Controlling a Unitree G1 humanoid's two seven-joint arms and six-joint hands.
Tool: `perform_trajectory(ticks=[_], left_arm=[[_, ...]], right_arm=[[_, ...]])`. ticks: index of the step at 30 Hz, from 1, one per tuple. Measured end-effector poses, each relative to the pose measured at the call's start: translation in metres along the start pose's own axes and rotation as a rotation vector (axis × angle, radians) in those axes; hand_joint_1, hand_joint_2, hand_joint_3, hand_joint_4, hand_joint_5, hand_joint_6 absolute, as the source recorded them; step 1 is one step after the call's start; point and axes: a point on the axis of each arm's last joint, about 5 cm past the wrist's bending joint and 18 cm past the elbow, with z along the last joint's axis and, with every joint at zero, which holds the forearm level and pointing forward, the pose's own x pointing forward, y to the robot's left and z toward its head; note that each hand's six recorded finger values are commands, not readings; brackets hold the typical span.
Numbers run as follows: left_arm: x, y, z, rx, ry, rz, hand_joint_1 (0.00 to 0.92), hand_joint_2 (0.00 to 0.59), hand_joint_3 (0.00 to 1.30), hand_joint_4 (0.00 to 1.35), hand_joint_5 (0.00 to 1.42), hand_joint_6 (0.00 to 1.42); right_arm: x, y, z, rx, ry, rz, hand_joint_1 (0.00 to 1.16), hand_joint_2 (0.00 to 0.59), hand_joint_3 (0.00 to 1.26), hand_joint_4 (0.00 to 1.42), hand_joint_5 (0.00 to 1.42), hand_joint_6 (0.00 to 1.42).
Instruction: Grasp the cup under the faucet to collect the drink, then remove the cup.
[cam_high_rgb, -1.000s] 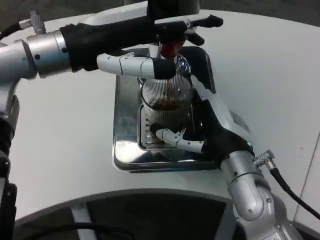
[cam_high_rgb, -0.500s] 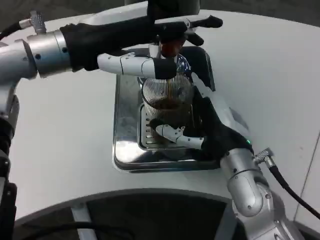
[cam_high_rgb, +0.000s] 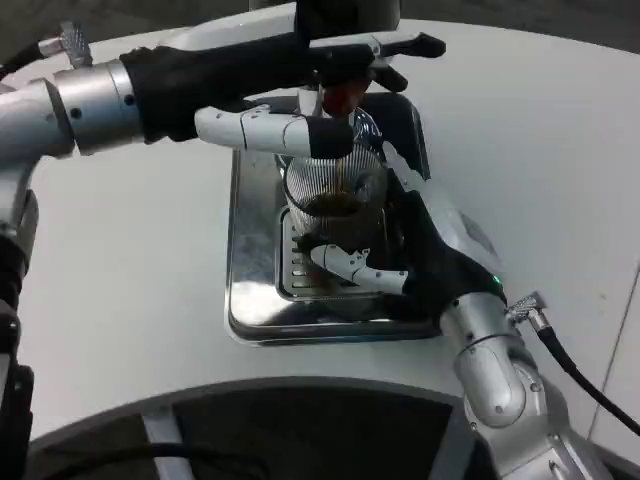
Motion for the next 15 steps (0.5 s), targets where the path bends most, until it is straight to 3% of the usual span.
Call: perform_trajectory(ticks=[15], left_arm=[[-0.0003,0.0002,0.0001,0.000,-0.001,0.003,0.000,0.091,0.08,0.01,0.12,0.00]], right_arm=[[0.0018,0.0002,0.0008,0.006,0.000,-0.003,0.55,0.199,0.00,0.00,0.00,0.00]])
